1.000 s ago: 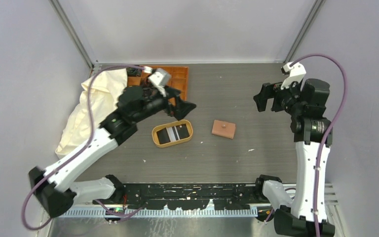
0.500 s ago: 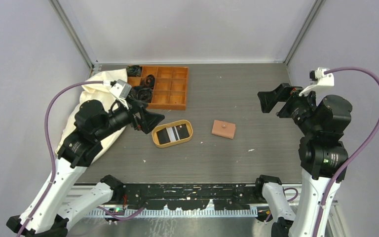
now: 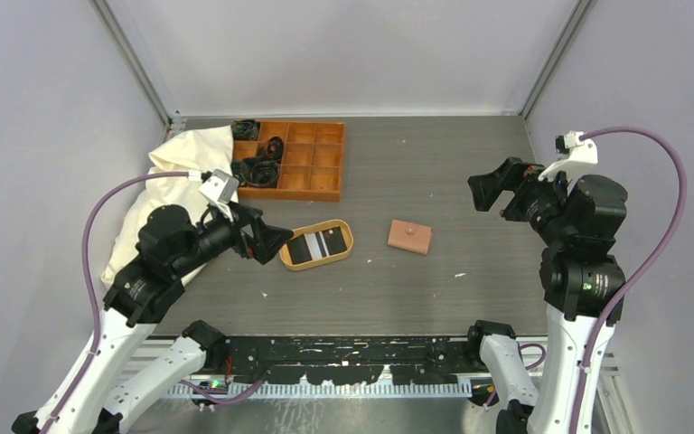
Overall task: Put the credit cards into the card holder
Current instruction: Reset both arms
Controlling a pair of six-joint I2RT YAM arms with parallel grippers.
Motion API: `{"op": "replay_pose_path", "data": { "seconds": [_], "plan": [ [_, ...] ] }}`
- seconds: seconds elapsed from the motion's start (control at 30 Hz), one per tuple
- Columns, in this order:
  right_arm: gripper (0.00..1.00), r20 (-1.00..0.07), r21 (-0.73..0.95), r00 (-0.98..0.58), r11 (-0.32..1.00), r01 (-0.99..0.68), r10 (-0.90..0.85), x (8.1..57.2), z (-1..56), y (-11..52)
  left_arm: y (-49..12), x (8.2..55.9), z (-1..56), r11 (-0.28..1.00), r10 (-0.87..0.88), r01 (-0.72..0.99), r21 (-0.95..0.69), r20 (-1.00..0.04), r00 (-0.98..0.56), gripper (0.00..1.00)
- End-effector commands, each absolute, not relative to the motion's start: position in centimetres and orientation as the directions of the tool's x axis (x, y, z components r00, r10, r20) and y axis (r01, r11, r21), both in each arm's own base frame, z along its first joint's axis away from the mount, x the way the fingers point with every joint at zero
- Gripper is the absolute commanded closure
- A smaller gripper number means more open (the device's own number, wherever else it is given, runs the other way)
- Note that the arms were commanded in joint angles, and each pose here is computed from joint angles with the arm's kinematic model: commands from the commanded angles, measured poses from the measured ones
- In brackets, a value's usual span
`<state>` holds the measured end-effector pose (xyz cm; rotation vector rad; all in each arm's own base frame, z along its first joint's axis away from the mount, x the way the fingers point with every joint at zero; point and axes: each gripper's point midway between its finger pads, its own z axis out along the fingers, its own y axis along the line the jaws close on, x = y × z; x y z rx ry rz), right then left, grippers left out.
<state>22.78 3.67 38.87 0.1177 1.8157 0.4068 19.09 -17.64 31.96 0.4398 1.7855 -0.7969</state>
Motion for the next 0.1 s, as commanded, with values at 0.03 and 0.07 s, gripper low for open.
{"op": "replay_pose_path", "data": {
  "seconds": [0.03,0.07],
  "plan": [
    [0.01,-0.929,0.322,-0.232,0.939,-0.117,0.289,23.29,39.4,3.17,-17.35,19.3,31.57,0.715,-0.086,0.638,-0.286,-0.941,-0.327,0.0],
    [0.0,-0.928,0.323,-0.235,0.94,-0.113,0.29,23.42,39.12,3.09,-17.35,19.28,31.11,0.716,-0.085,0.635,-0.29,-0.939,-0.333,0.0]
  ]
}}
